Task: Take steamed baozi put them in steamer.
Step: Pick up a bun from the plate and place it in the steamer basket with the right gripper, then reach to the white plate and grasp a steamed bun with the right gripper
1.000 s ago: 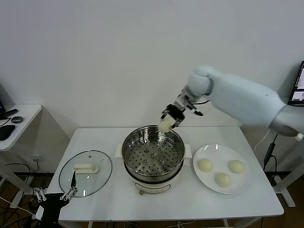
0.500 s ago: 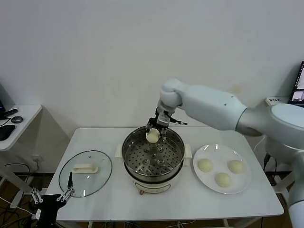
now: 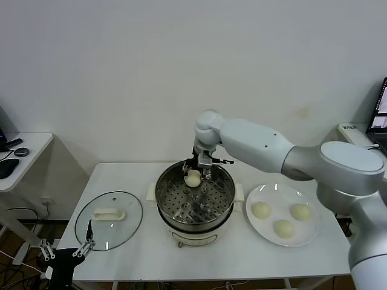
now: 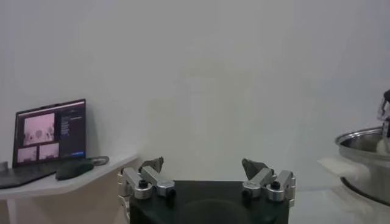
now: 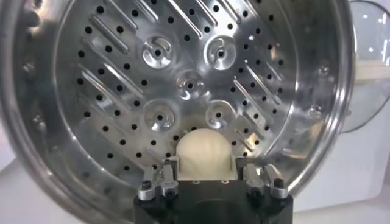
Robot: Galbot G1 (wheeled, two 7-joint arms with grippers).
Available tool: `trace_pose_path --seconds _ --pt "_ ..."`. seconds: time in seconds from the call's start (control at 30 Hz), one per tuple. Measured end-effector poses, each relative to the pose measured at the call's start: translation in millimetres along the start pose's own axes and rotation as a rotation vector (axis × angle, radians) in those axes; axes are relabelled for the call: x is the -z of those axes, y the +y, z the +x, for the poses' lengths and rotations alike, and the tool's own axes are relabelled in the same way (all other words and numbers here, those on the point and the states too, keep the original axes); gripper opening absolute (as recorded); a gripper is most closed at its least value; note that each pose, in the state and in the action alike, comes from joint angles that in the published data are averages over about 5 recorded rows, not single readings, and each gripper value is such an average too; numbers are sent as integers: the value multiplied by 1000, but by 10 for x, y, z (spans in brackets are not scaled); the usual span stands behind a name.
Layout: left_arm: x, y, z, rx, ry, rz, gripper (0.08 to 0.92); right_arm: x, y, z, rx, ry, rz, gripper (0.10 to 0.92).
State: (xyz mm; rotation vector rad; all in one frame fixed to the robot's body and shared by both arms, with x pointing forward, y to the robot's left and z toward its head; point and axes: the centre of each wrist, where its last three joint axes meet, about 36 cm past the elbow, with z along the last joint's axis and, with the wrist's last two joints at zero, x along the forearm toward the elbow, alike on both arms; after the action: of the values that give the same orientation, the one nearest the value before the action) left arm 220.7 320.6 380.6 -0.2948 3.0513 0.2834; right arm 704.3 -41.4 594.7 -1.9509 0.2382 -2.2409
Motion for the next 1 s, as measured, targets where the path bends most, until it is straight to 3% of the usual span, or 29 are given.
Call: trace_pose_path --seconds 0.17,0.4,0.7,1.0 --pt "18 16 -26 3 -9 4 823 8 30 256 -21 15 -23 817" --pt "43 29 -46 -6 -17 9 823 101 381 886 -32 87 -223 823" --pt "79 51 -124 -20 -38 10 823 426 1310 1331 3 212 -676 823" --pt "91 60 -178 -33 -48 7 823 735 2290 1210 47 208 -1074 823"
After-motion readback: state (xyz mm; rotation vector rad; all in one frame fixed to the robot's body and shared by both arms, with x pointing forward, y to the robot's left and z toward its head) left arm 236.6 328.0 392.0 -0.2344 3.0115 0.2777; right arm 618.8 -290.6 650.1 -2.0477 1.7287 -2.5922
